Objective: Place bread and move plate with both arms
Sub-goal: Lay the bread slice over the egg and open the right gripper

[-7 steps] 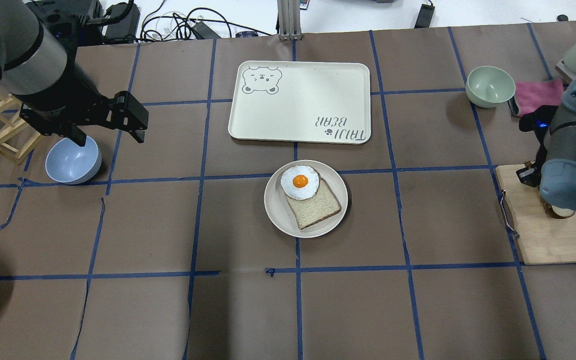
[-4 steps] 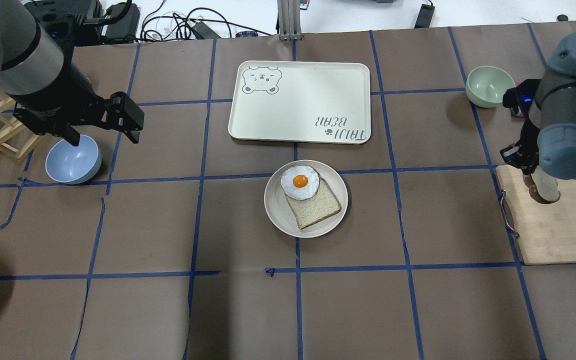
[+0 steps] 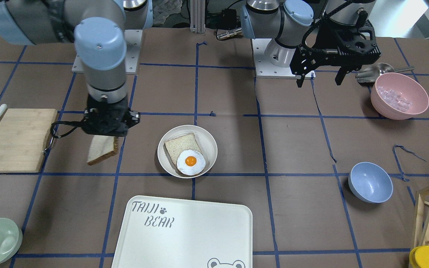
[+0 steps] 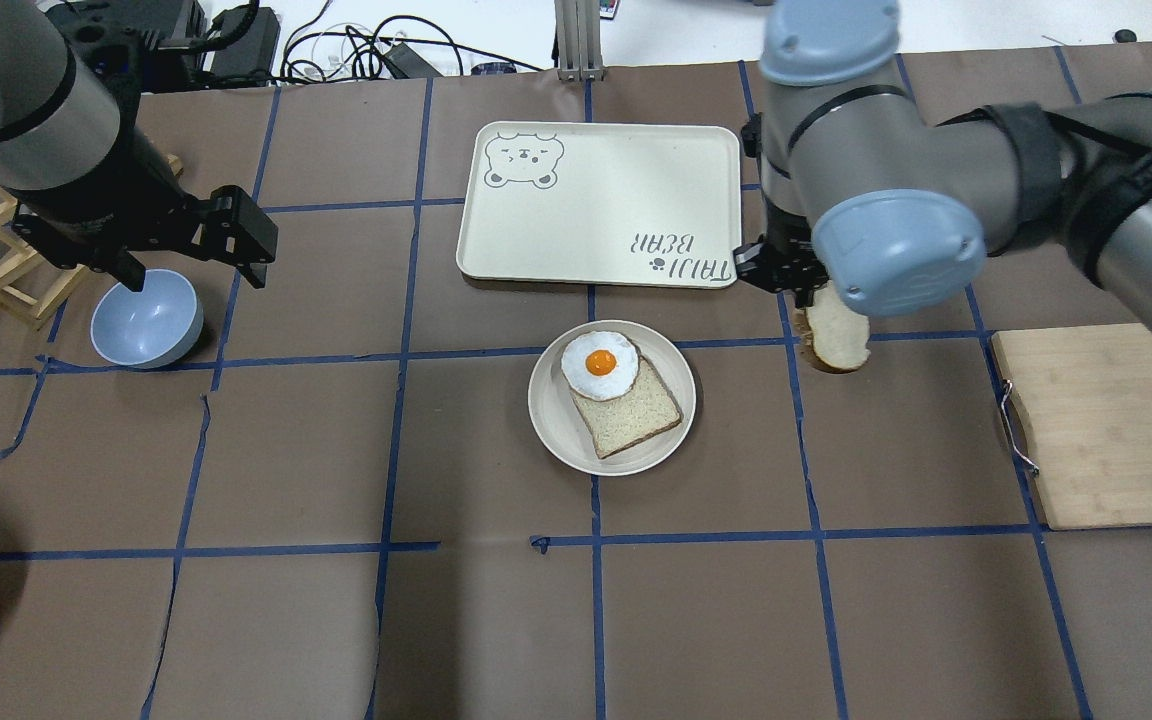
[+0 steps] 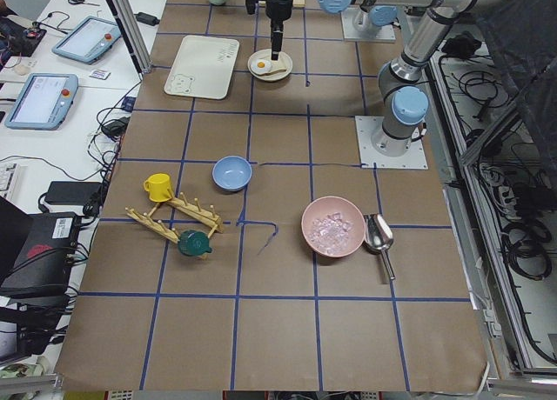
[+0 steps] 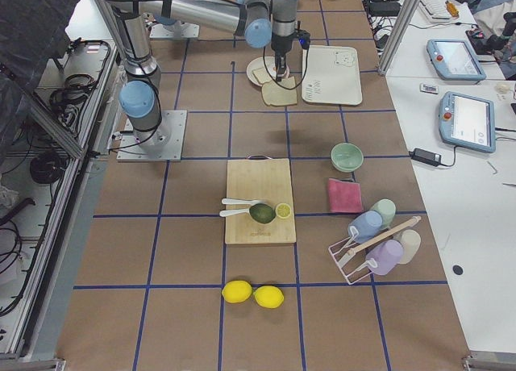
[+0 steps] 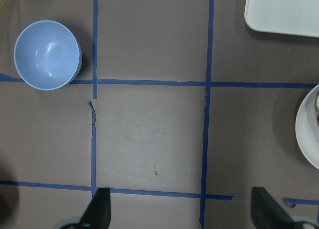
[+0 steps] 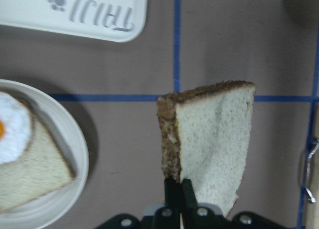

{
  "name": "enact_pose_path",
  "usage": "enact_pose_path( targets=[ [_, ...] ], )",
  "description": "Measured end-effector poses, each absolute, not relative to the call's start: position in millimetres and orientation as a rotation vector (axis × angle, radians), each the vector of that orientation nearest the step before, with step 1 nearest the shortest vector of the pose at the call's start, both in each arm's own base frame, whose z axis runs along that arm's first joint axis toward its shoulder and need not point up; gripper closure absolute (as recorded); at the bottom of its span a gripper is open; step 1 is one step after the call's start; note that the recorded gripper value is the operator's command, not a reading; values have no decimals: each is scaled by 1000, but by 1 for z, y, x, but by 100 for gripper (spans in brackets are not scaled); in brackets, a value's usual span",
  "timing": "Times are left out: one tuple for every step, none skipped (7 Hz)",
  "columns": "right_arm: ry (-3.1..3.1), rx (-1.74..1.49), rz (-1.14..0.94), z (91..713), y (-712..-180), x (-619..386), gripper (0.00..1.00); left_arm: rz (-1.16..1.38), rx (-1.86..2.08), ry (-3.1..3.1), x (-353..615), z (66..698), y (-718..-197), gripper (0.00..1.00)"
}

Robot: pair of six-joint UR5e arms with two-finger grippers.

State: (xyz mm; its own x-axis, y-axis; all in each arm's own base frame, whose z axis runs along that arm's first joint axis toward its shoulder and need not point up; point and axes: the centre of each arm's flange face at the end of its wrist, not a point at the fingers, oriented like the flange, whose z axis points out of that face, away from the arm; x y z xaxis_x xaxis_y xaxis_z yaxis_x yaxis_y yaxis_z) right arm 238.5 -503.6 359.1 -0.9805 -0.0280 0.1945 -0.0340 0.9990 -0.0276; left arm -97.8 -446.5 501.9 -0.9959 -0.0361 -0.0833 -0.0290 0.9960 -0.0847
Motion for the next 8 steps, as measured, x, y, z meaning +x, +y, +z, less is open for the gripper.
enact_pose_path(
  targets=[
    [-2956,44,124,352,-495,309,100,-123,-49,3055,-98,500,-448,0],
    [-2962,41,182,337,-483,365,100,-119,-47,3056,-98,499,-449,0],
    [-2954,43,191,318,-472,396,100,-116,-46,3057,-98,498,-449,0],
    [-2931,54,185,303,-467,409,100,-115,-45,3057,-98,498,-450,0],
    [-2908,66,177,293,-465,412,100,-115,-44,3057,-98,498,-450,0],
    [-2898,75,175,284,-463,412,100,-115,-44,3057,-98,498,-450,0],
    [-2897,81,186,274,-464,412,69,-117,-44,3057,-98,498,-450,0],
    [-2897,85,190,263,-461,411,24,-118,-44,3057,-98,498,-450,0]
  ],
)
